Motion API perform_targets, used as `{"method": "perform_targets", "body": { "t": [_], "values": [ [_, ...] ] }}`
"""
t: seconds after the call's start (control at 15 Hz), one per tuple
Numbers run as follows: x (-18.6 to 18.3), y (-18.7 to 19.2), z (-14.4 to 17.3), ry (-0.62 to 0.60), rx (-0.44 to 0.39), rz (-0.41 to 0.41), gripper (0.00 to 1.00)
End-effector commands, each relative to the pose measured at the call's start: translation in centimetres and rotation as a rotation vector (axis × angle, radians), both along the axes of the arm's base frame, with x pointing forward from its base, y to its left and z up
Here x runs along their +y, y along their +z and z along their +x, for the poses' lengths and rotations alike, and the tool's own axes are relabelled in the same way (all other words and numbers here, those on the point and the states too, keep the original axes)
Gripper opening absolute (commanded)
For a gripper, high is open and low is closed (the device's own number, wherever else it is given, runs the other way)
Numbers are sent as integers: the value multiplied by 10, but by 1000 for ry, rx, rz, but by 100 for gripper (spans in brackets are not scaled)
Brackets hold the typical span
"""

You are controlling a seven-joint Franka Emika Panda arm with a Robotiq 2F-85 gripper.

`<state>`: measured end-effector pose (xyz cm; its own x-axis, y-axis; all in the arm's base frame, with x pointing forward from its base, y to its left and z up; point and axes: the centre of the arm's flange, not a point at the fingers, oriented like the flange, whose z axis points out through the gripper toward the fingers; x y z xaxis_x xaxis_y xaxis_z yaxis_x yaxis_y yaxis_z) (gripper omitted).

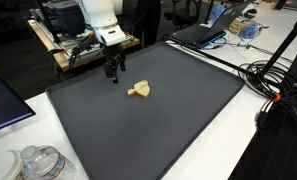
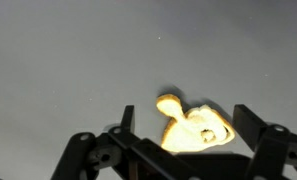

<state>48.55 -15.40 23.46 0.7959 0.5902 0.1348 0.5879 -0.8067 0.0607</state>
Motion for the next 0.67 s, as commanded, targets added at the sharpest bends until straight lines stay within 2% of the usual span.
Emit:
{"method": "perform_targets", "body": {
  "t": [0.0,0.27,0.4,0.6],
  "values": [
    [10,-5,-28,-123,-67,14,100],
    [31,-16,-44,-301,-126,97,100],
    [46,-13,-47,-377,-154,106,100],
    [70,-9,-46,-436,-144,99,100]
  ]
}}
